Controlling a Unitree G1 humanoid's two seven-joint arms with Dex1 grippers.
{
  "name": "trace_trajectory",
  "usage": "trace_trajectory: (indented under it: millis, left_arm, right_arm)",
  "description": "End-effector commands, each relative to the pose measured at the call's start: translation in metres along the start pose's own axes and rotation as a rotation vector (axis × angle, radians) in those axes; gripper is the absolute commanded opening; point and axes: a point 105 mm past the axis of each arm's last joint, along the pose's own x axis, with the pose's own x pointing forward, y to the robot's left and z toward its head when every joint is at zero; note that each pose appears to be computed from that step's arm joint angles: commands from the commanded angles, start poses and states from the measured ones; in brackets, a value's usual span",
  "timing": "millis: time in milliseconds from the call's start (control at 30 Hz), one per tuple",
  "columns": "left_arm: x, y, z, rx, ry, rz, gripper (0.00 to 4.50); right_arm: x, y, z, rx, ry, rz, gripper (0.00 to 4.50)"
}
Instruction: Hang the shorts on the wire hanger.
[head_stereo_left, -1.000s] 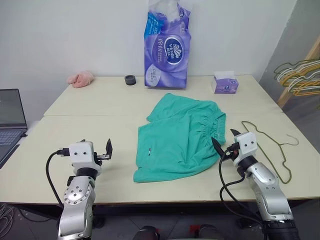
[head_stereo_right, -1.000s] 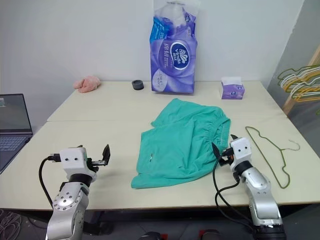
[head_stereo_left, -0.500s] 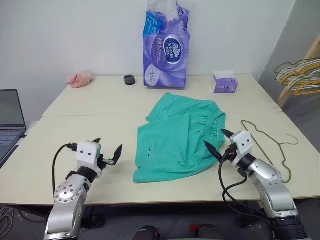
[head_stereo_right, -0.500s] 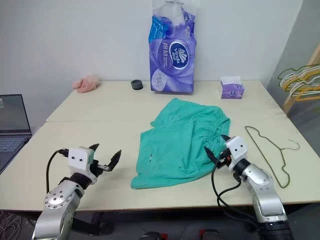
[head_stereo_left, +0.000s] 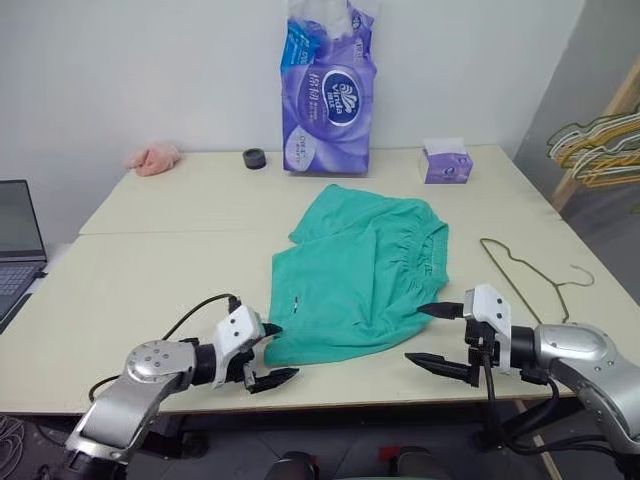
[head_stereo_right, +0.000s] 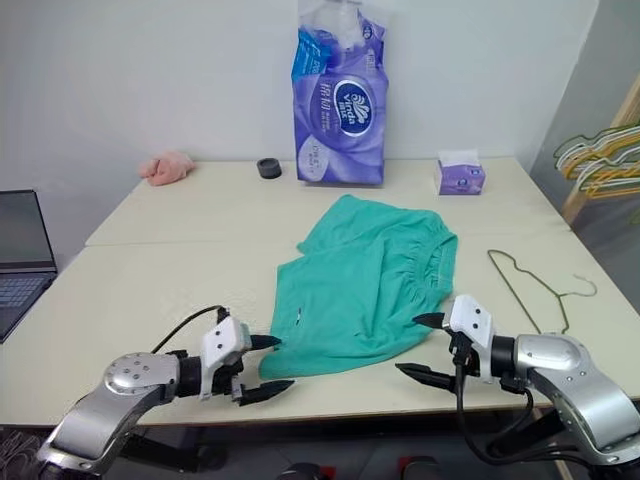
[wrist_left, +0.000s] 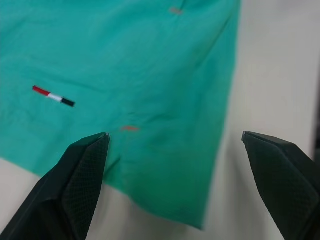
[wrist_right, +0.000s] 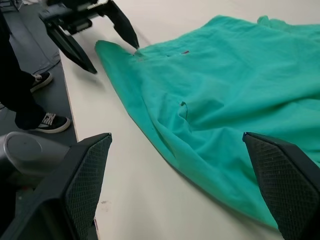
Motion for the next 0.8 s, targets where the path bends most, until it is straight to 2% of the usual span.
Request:
trace_trajectory:
  millis: [33,200,233,300,467,700,800]
  left_arm:
    - [0.004,0.011,0.000,0.082,0.024,0.057,4.50]
    - [0.010,0.026,0.000,0.129,0.012,0.138,4.50]
    - [0.010,0.027,0.000,0.133,0.010,0.150,4.32]
    - [0.011,0.028,-0.001,0.121,0.000,0.149,3.91]
    - [0.010,0.029,0.005,0.109,-0.038,0.161,2.36]
    - [0.004,0.035,0.020,0.110,-0.098,0.176,0.14]
    - [0.001,0.037,0.023,0.113,-0.108,0.183,0.04]
  right_arm:
    - [-0.001,0.000,0.011,-0.076,-0.023,-0.025,4.48]
    - [0.000,-0.004,0.004,-0.184,0.032,-0.065,4.48]
    - [0.000,-0.005,0.002,-0.206,0.042,-0.074,4.50]
    - [0.000,-0.013,-0.004,-0.320,0.103,-0.100,4.50]
    - [0.002,-0.036,-0.021,-0.680,0.271,-0.111,4.50]
    - [0.023,-0.068,-0.020,-1.068,0.342,-0.101,4.50]
    - [0.033,-0.076,-0.017,-1.165,0.342,-0.096,4.50]
